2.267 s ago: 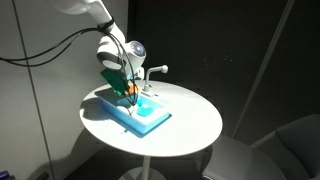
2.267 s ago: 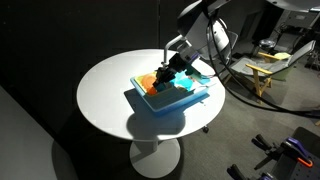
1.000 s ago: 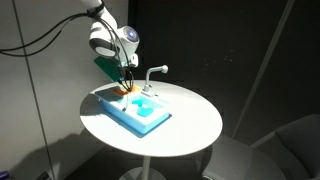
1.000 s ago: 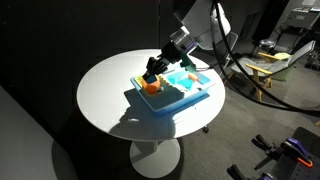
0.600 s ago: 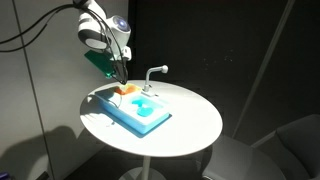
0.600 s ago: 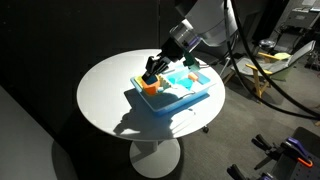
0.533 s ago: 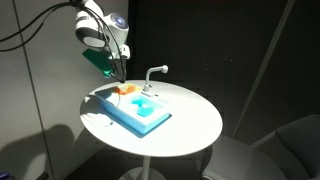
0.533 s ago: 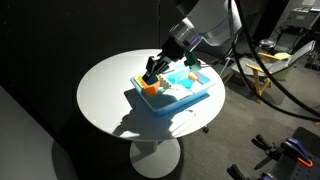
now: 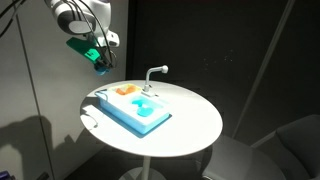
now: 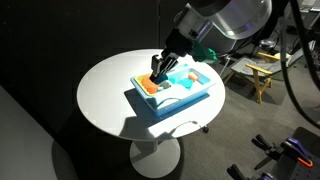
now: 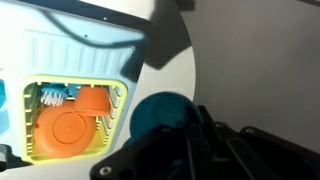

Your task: Pick up the blue mug from the dish rack and put it on the table

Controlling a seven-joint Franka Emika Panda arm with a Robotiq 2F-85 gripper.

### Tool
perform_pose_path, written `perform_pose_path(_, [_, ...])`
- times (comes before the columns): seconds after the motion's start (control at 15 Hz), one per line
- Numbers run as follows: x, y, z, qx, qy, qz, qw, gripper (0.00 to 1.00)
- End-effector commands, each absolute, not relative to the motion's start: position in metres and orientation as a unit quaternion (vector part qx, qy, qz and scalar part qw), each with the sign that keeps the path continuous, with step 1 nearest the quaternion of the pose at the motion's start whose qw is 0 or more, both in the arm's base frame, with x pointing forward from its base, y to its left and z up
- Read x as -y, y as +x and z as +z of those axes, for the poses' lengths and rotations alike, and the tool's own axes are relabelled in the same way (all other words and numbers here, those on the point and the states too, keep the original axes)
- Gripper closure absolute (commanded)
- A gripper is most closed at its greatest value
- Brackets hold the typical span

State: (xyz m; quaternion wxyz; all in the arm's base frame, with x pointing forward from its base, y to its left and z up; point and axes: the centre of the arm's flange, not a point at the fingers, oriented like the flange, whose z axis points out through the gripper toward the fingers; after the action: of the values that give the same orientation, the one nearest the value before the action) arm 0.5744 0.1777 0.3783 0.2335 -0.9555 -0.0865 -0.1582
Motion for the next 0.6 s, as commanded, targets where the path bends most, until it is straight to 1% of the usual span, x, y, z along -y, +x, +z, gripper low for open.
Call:
perform_pose_path(0.0, [-0.180, 0.550, 0.407, 0.066, -0.968, -0.153, 0.188, 0.98])
perform_pose_path(0.53, [-0.173, 0.526, 0.440, -0.005, -0.986, -0.138, 0.096, 0.98])
